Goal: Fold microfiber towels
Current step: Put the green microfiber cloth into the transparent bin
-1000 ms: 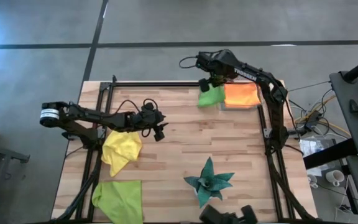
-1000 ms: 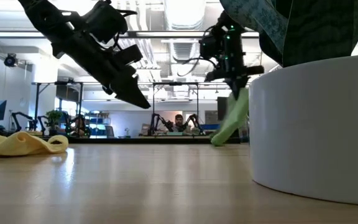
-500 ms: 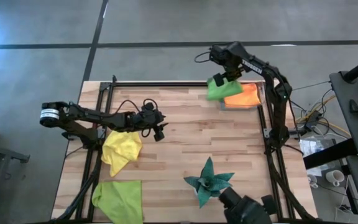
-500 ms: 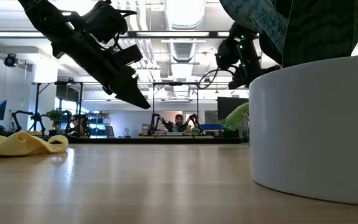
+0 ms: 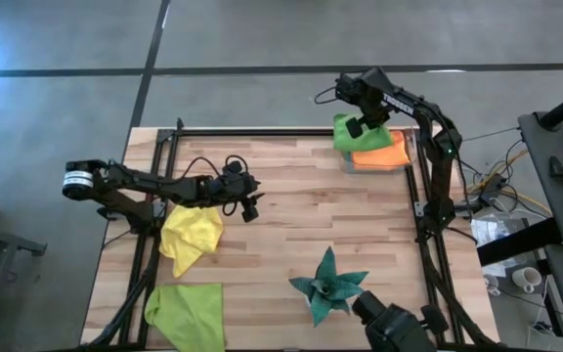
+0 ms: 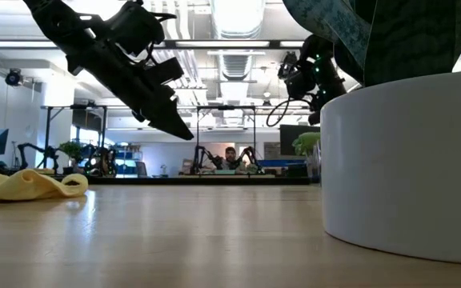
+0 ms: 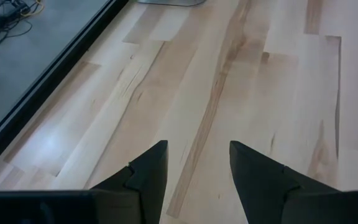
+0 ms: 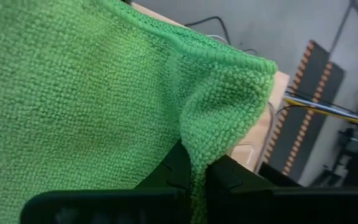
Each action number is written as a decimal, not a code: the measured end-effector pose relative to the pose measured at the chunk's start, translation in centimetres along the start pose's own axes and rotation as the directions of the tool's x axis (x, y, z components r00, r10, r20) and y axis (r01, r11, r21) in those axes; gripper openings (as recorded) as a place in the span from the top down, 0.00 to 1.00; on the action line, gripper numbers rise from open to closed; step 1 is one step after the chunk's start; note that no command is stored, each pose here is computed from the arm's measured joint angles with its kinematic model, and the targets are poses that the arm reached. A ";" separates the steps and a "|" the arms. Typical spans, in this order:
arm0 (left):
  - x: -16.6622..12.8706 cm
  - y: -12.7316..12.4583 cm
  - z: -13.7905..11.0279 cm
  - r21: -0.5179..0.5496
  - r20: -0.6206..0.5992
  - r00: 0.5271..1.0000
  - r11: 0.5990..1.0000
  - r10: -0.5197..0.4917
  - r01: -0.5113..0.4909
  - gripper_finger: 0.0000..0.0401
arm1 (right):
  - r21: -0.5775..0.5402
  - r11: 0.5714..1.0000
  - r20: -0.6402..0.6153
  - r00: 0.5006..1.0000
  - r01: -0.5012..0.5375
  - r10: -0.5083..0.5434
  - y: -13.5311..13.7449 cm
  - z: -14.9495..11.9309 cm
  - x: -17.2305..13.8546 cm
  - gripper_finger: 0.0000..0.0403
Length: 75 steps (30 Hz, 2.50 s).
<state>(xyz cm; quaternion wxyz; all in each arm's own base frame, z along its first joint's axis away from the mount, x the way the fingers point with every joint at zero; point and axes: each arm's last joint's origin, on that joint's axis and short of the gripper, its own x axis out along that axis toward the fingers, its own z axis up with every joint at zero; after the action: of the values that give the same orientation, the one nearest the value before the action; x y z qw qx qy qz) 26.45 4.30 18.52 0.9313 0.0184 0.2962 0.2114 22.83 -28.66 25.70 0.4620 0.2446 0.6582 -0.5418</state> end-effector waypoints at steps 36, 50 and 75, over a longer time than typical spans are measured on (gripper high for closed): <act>0.0 0.0 0.0 -0.001 -0.004 1.000 1.000 -0.002 0.002 0.61 | -0.042 0.997 -0.082 0.995 0.059 -0.062 -3.0 -3.2 6.8 0.85; 0.0 0.0 -0.2 0.004 -0.024 1.000 1.000 -0.003 0.003 0.61 | -0.123 0.992 0.150 0.988 -0.008 0.027 -2.3 -4.3 0.4 0.49; 0.0 0.0 -0.2 0.007 -0.023 1.000 1.000 0.001 -0.001 0.61 | 0.028 0.927 0.050 0.926 -0.375 0.373 5.2 -3.0 3.9 0.48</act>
<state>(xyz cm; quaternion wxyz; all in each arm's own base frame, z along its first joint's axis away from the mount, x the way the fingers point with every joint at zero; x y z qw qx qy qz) 26.31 4.28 18.33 0.9276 0.0194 0.3078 0.2108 24.35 -25.03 19.70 0.5666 0.3620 0.5790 -0.4612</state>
